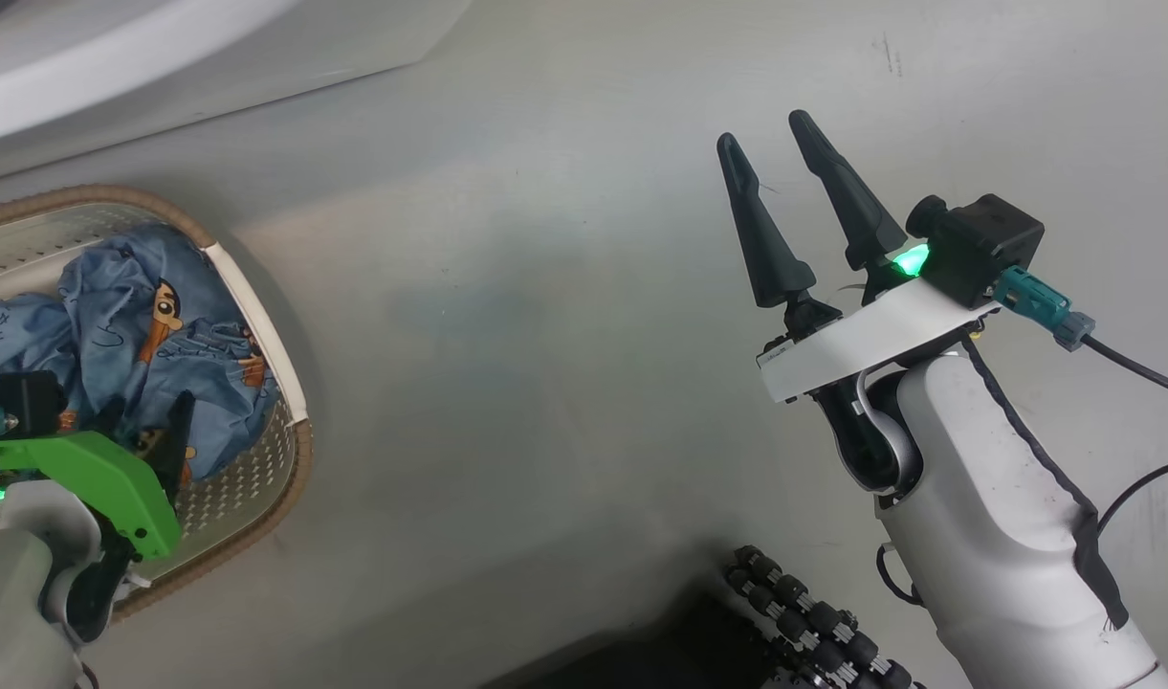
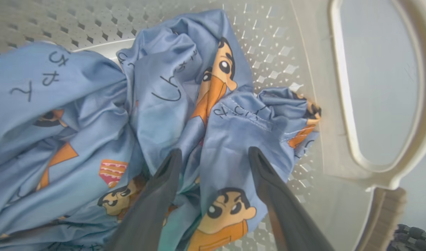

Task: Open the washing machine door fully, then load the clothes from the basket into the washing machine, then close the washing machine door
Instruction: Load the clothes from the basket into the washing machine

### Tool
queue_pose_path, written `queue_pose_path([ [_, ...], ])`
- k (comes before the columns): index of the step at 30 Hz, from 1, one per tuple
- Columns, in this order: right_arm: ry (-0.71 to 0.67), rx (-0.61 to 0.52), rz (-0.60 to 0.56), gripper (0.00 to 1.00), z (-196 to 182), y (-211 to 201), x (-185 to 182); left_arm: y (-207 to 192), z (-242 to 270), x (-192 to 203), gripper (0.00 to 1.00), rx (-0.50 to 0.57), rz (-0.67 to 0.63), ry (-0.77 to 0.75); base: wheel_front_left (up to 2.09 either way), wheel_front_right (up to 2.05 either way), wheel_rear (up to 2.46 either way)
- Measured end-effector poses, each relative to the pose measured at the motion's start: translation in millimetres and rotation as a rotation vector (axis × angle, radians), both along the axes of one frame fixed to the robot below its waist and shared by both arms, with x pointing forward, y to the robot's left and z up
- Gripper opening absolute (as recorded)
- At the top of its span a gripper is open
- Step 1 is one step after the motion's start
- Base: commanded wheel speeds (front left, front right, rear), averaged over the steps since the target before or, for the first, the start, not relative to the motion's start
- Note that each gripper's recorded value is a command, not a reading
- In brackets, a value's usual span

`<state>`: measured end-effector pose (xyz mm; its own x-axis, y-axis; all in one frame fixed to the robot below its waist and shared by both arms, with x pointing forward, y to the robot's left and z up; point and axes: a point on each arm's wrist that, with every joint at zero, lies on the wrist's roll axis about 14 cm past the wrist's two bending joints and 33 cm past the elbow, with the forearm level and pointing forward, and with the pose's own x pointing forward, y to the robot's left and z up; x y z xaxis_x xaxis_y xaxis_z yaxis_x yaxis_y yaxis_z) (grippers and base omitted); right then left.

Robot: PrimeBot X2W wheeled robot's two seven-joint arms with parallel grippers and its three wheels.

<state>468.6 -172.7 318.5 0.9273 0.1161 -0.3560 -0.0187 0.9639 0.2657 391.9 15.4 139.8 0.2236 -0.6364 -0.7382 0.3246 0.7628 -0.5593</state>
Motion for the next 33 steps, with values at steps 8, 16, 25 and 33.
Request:
queue_pose_path([
  [8,0.007,-0.001,-0.004,1.00,-2.8,-1.3,-0.9,-2.6,-7.1,-14.6,1.00,0.003,-0.032,0.065,0.00,0.00,0.00],
  [16,-0.002,0.007,-0.002,1.00,0.2,1.1,0.9,-4.2,-4.0,-12.8,0.00,-0.003,-0.041,0.060,0.00,0.00,0.00],
  [25,-0.034,0.018,0.001,1.00,12.7,3.8,5.3,0.1,5.5,-6.8,0.00,-0.008,-0.012,0.035,0.00,0.00,0.00],
  [33,-0.075,0.019,-0.005,1.00,30.7,2.3,8.8,-2.7,28.1,7.6,0.00,-0.043,0.028,-0.044,0.00,0.00,0.00],
])
